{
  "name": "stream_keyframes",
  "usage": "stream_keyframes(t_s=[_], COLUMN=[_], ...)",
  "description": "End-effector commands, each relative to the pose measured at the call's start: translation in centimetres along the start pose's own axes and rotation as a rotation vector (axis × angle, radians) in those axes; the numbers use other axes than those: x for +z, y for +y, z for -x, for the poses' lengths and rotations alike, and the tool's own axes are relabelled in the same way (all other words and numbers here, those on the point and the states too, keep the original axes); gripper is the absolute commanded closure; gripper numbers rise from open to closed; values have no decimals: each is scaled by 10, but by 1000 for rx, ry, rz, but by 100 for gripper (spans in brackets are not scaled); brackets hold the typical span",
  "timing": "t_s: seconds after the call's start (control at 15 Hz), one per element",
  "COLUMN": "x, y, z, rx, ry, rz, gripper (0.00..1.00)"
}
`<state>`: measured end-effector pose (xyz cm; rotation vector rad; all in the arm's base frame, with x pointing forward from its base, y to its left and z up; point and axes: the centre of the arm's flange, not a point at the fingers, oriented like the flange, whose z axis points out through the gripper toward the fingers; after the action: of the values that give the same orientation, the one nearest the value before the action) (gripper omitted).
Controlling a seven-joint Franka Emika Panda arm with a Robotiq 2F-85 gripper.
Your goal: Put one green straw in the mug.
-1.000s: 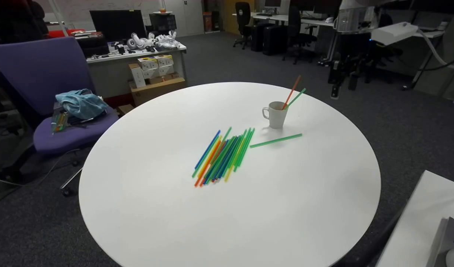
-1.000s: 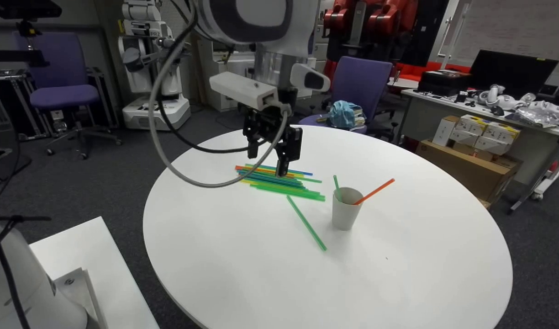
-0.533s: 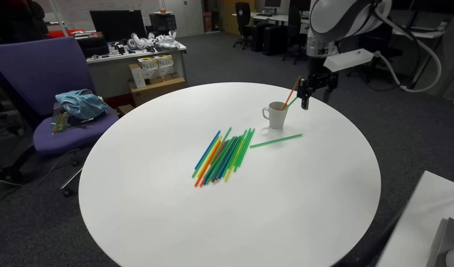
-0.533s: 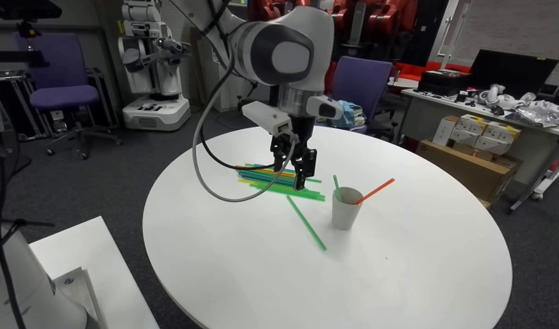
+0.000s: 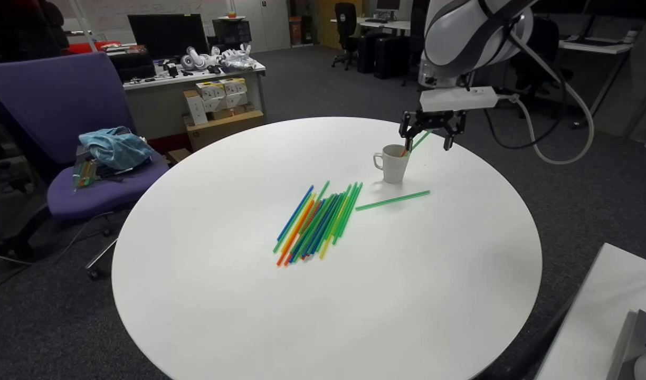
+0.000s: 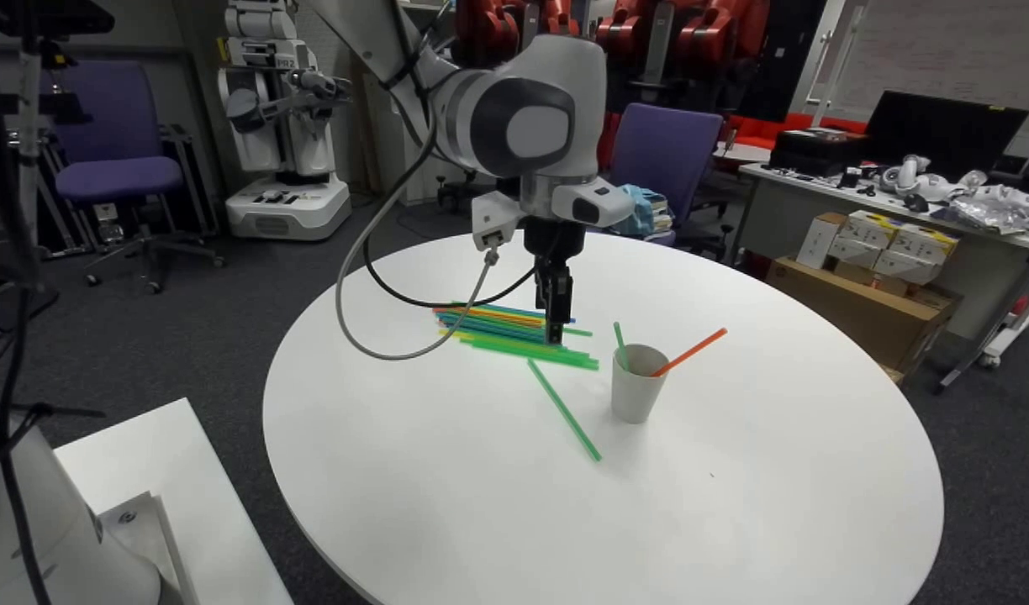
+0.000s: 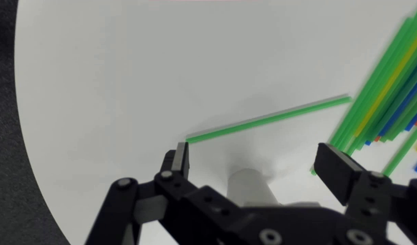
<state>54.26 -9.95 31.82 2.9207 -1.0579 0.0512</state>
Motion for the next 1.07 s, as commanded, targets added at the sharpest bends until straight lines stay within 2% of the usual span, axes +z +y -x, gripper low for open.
stream_keyframes(t_s=[0.0,0.07,0.53,1.0], x=[-3,0,4,23], y=[-2,0,0,-14], z=[-7,-1,-1,-12], rx=[200,107,116,507], ry=[25,9,3,172], rz=[-18,-6,0,1], gripper=[0,0,0,0])
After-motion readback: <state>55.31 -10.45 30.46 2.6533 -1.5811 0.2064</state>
